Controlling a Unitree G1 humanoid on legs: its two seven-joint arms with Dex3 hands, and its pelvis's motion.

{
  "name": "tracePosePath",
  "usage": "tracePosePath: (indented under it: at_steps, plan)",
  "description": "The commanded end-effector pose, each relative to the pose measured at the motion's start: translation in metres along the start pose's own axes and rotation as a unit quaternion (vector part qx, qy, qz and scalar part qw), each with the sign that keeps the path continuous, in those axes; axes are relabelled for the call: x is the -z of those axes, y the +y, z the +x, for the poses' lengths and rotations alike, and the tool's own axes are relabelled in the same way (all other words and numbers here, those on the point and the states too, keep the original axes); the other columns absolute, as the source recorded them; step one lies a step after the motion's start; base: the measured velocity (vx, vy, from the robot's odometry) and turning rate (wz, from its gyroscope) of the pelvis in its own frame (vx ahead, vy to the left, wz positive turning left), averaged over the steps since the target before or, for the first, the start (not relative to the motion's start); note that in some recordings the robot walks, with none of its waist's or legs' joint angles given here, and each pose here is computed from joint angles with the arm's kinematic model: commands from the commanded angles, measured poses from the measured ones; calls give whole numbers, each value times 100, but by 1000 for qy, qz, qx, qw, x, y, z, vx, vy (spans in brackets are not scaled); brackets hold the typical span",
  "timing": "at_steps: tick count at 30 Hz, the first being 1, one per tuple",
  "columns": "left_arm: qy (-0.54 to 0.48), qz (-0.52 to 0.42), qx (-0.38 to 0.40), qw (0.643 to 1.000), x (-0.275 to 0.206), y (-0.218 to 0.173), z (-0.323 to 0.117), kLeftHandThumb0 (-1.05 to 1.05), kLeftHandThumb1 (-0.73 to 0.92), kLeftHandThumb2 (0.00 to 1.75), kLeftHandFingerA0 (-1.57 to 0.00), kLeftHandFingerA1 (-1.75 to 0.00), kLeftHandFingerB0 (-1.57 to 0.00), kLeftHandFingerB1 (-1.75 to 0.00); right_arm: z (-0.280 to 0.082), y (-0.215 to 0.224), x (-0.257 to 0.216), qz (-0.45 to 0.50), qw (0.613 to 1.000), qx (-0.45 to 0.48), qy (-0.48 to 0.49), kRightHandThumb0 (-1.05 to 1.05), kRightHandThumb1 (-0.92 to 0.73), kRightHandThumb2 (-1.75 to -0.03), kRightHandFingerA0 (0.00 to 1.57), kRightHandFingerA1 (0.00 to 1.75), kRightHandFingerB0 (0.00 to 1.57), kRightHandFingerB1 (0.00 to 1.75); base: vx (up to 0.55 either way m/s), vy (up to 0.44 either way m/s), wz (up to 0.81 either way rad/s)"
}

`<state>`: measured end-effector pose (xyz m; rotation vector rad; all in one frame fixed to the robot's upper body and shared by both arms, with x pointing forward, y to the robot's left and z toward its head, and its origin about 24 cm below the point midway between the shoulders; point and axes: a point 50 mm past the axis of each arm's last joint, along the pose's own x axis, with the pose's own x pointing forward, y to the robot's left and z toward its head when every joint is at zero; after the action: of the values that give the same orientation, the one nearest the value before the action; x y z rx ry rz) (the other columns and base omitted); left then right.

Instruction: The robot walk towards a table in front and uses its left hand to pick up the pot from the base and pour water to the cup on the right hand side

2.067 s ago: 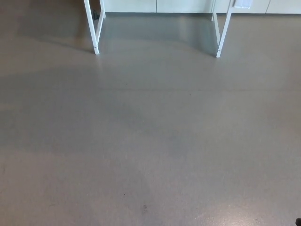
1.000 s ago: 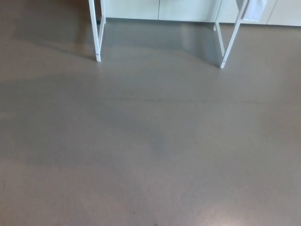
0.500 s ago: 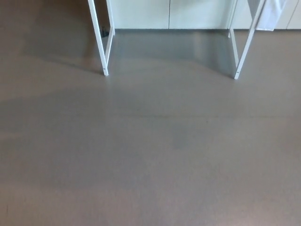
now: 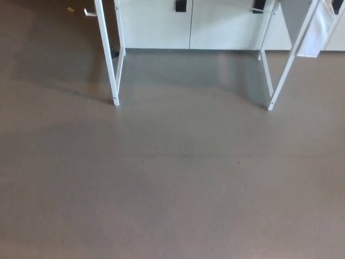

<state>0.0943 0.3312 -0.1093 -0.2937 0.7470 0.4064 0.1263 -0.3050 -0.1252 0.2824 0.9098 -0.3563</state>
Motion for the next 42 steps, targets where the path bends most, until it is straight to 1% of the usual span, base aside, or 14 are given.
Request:
tracePosePath:
  at_steps: [1, 5, 19, 30, 31, 32, 33, 35, 36, 37, 38, 40, 41, 42]
  plan:
    - [-8, -8, -8, 1000, 0, 3, -1, -5, 74, 61, -27, -34, -17, -29, -1, -4, -2, -4, 1000, 5, -7, -14, -53, -55, 61, 56, 36, 39, 234, 20, 10]
    - [-7, -4, -7, 1000, 0, 3, -1, -5, 75, 62, -26, -34, -17, -29, -1, -4, -2, -5, 1000, 5, -5, -15, -53, -58, 51, 52, 33, 39, 218, -69, 12]
    - [-5, 4, -3, 1000, 0, 3, -2, -6, 75, 62, -25, -33, -14, -28, -1, -4, -1, -1, 1000, 5, -7, -12, -53, -55, 65, 58, 34, 38, 250, -61, 6]
    - [-8, 3, -3, 1000, -1, 3, -2, -4, 76, 62, -25, -33, -15, -28, -1, -4, -3, -3, 1000, 5, -8, -9, -54, -55, 58, 55, 37, 39, 237, 140, 2]
    - [-4, 4, -6, 1000, 2, 5, -4, -4, 77, 62, -26, -33, -17, -29, -2, -5, 0, -5, 1000, 4, -4, -8, -37, -84, 43, 63, 21, 51, 234, 11, 9]
    - [-3, 4, -8, 1000, 3, 6, -4, -4, 77, 62, -26, -33, -17, -29, -2, -6, 1, -6, 1000, 4, -3, -8, -37, -84, 43, 63, 21, 51, 258, -3, 11]
    - [-4, 5, -8, 1000, 3, 6, -4, -3, 76, 62, -27, -34, -18, -29, -2, -6, 1, -2, 1000, 5, -2, -11, -53, -55, 55, 53, 32, 37, 225, -45, 11]
    - [-4, 6, -9, 1000, 4, 6, -5, -3, 75, 62, -27, -34, -17, -29, -2, -6, 1, 1, 1000, 3, -2, -9, -55, -55, 53, 52, 30, 36, 220, -102, 6]
    - [-2, 6, -9, 1000, 5, 6, -5, -2, 76, 62, -26, -34, -16, -29, -3, -6, 2, 2, 1000, 1, -2, -6, -37, -84, 45, 64, 21, 51, 262, -142, 20]
    - [-1, 5, -9, 1000, 6, 7, -6, -2, 76, 62, -26, -34, -16, -29, -3, -7, 3, 1, 1000, 1, -2, -6, -37, -84, 45, 64, 21, 51, 300, -147, 12]
    - [-1, 6, -9, 1000, 6, 7, -6, -1, 76, 62, -26, -33, -17, -29, -3, -7, 4, 3, 1000, 1, -2, -10, -54, -55, 55, 53, 32, 38, 382, -215, -46]
    - [1, 8, -11, 1000, 7, 8, -7, -1, 76, 62, -26, -33, -17, -29, -4, -7, 5, 5, 1000, 3, 0, -9, -53, -56, 61, 56, 33, 38, 366, -198, 40]
    - [0, 12, -18, 1000, 8, 9, -7, -1, 51, 91, -21, -51, -11, -46, -4, -7, 6, 7, 1000, 4, 1, -7, -54, -54, 61, 56, 35, 38, 352, -188, -4]
    - [-2, 16, -25, 1000, 8, 9, -7, -1, 51, 91, -21, -51, -11, -46, -4, -7, 6, 10, 1000, 5, 1, -7, -54, -54, 61, 56, 35, 38, 351, -178, -2]
